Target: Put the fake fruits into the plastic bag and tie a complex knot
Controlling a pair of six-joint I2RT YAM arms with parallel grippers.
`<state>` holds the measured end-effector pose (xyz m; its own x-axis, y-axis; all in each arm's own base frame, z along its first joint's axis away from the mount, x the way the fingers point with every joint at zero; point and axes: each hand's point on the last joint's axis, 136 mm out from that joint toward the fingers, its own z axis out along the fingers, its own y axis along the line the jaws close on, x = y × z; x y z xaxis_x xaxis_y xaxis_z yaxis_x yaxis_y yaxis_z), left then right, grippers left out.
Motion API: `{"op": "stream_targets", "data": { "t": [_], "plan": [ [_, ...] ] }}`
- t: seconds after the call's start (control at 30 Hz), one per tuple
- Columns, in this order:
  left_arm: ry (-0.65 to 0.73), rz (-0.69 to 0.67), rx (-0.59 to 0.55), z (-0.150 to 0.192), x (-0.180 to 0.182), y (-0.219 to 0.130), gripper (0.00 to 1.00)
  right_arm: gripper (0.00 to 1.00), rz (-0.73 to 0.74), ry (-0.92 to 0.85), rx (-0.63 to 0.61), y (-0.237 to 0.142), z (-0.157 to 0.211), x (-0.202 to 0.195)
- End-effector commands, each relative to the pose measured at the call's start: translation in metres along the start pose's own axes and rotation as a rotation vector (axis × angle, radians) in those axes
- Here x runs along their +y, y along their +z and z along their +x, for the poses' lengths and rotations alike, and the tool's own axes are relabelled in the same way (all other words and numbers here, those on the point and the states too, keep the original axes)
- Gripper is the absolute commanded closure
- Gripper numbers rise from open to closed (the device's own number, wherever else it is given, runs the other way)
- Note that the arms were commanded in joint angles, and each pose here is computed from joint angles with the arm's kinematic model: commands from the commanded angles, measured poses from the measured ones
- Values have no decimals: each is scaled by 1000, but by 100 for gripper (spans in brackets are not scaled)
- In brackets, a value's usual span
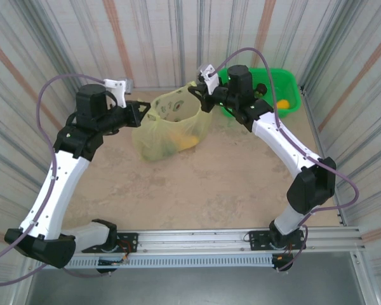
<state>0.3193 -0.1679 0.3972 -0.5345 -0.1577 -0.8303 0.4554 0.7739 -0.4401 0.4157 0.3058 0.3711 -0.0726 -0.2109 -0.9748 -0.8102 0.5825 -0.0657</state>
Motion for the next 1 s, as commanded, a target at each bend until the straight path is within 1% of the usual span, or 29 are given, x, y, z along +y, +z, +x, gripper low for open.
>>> {"op": "stream_targets", "data": {
  "t": [0.0, 0.1, 0.2, 0.37, 0.53, 0.63, 0.8, 0.87, 0.97],
  "plan": [
    [55, 38, -93, -38, -15, -17, 100, 100, 176, 27, -103, -36, -58, -19],
    [61, 52, -103, -51, -18, -14, 100, 100, 266, 102, -93, -54, -72, -30],
    [76, 75, -121, -58, -22, -15, 100, 100, 339, 148, -77, -73, -75, -35],
    [135, 176, -119, -58, -37, -10, 100, 100, 392, 162, -68, -101, -78, -33],
    [133, 276, -106, -56, -51, -9, 100, 100, 427, 188, -64, -127, -77, -23],
    [81, 318, -82, -47, -51, -1, 100, 100, 420, 169, -63, -139, -68, -14],
    [-86, 395, 11, -15, -43, 23, 100, 100, 439, 191, -8, -146, -30, -9],
    [-133, 410, 38, -4, -40, 29, 100, 100, 437, 216, 3, -145, -18, -8],
    [-157, 431, 61, 4, -41, 33, 100, 100, 432, 262, 11, -143, -8, -6]
  ]
}}
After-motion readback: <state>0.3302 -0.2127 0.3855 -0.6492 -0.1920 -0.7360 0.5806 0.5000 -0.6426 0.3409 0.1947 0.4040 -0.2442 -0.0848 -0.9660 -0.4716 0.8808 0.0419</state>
